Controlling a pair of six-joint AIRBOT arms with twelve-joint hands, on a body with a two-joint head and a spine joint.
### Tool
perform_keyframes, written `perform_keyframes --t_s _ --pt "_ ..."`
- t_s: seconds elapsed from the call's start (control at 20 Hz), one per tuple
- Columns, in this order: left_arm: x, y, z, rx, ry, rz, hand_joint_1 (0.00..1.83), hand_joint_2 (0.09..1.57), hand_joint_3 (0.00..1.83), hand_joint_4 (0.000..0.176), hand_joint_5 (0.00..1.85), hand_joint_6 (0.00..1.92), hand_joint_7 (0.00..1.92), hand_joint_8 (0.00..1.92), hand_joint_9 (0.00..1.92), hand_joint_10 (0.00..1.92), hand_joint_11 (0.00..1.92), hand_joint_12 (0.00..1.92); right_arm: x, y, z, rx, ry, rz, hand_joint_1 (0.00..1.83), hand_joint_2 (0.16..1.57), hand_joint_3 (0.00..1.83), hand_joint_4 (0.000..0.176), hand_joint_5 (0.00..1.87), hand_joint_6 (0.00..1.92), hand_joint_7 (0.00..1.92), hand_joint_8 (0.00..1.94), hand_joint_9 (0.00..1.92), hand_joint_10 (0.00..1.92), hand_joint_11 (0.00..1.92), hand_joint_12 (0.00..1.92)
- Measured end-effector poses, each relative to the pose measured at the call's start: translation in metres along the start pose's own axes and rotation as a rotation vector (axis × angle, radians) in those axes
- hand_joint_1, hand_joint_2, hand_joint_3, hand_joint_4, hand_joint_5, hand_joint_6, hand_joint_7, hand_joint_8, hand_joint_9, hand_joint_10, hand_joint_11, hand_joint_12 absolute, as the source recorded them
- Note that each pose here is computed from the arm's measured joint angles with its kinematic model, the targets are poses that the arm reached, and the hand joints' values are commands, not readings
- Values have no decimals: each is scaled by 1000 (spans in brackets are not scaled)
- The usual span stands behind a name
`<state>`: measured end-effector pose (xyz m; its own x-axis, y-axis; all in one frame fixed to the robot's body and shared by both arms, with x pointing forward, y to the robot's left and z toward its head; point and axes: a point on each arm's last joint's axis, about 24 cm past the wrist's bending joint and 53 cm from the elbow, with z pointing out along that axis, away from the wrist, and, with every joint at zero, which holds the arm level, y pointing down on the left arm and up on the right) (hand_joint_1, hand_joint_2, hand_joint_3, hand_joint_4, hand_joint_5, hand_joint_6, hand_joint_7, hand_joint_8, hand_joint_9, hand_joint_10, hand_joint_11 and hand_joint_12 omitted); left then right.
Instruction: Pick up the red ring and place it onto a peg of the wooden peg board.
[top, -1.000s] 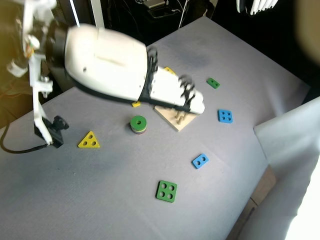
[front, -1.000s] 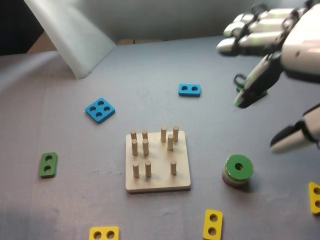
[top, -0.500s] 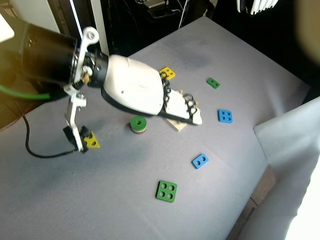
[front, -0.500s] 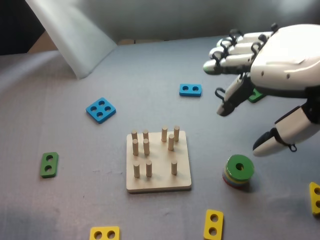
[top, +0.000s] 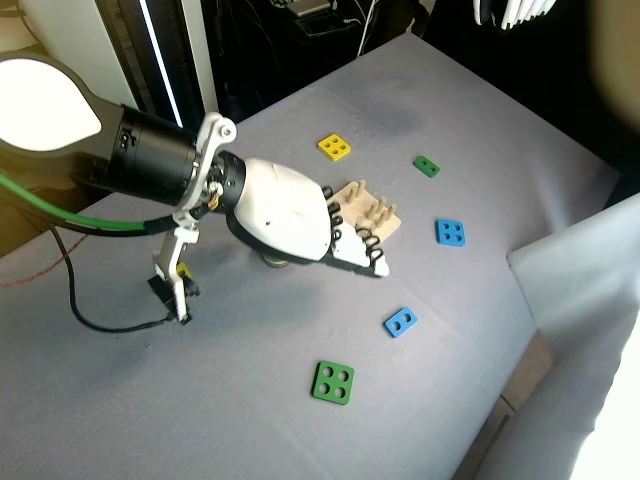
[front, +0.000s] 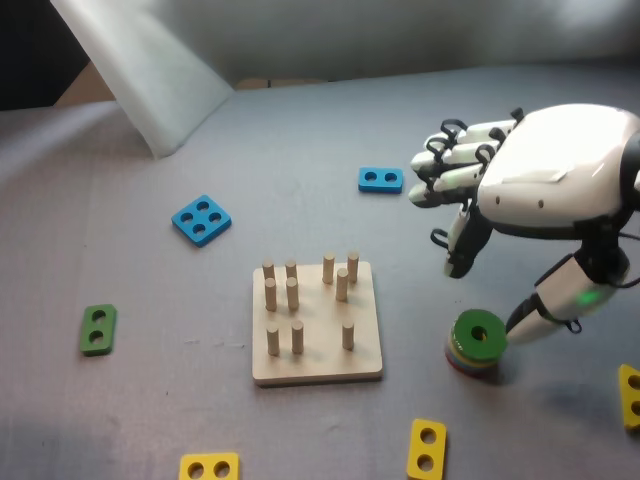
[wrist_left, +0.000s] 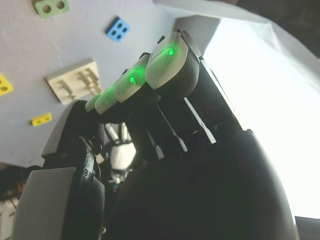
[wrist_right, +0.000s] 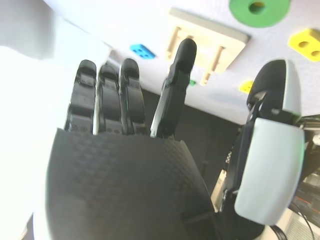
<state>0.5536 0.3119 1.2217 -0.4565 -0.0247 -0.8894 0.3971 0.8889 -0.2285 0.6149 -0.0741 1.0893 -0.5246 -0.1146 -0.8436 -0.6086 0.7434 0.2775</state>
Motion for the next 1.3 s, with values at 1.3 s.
perform_keyframes --t_s 1.3 --pt "0 0 0 -1 0 2 654 1523 1 0 988 1921 1173 1921 1247 1921 1282 1921 43 -2 25 -9 87 -15 773 810 4 176 884 2 140 1 28 6 0 0"
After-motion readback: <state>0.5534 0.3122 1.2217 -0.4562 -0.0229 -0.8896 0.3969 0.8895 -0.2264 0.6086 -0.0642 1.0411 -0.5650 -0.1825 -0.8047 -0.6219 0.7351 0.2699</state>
